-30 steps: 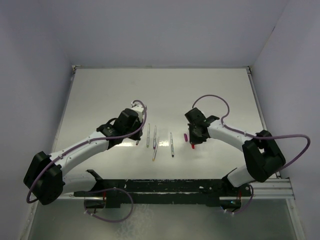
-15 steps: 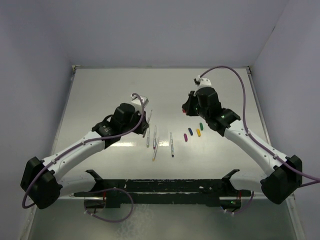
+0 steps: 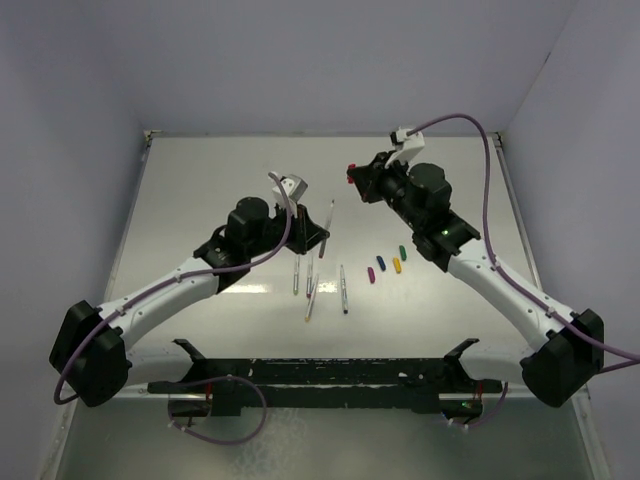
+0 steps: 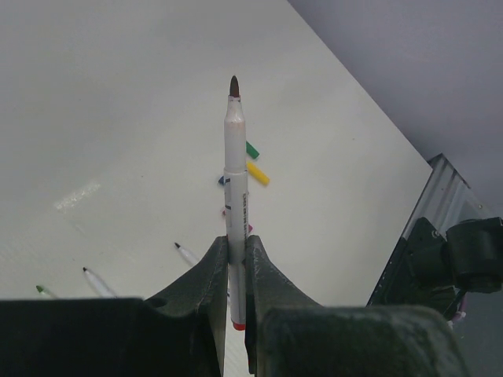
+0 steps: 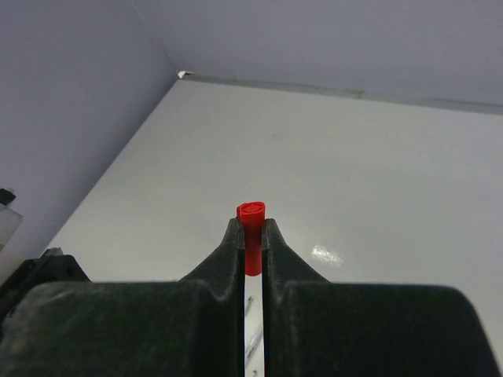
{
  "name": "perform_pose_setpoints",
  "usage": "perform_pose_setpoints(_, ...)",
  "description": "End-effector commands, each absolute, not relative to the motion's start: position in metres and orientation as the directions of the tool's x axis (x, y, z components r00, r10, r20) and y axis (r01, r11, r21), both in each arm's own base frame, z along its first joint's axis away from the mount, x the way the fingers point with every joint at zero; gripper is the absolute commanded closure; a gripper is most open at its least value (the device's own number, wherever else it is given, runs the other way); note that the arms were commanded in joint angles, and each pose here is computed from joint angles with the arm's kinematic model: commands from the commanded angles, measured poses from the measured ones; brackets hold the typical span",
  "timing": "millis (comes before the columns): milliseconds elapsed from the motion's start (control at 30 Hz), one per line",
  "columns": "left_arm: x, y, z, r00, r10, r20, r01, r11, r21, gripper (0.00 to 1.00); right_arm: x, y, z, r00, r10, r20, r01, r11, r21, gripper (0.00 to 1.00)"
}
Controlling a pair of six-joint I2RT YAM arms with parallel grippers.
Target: Insert the pens into the pen caps
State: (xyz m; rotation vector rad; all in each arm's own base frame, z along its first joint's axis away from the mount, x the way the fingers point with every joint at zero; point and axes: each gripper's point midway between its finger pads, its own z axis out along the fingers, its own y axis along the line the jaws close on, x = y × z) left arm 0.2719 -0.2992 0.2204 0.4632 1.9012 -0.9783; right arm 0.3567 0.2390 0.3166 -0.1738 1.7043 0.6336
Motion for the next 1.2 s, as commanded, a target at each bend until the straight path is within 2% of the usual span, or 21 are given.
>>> perform_pose_setpoints(0, 0.273, -0.317, 0.276, -0.429, -0.184, -0.885, 0.731, 0.504, -0.459, 1.00, 0.349, 0.247, 0.382, -0.083, 0.338, -0.937, -0.548, 0.770, 0.326, 1.00)
perform_pose_setpoints(200, 0.274, -0.319, 0.290, -0.400, -0.206, -0.893, 0.752, 0.483, -0.448, 1.00, 0.346, 0.249, 0.387, -0.062, 0.390, -0.919, -0.573, 0.739, 0.353, 1.00)
perform_pose_setpoints(667, 0.282, -0.323, 0.300, -0.373, -0.233, -0.898, 0.756, 0.485, -0.440, 1.00, 0.331, 0.265, 0.375, -0.147, 0.441, -0.885, -0.635, 0.644, 0.426, 1.00)
perform_pose_setpoints(1167, 0.287, -0.320, 0.299, -0.358, -0.231, -0.905, 0.746, 0.512, -0.426, 1.00, 0.332, 0.269, 0.367, -0.178, 0.437, -0.882, -0.635, 0.633, 0.442, 1.00)
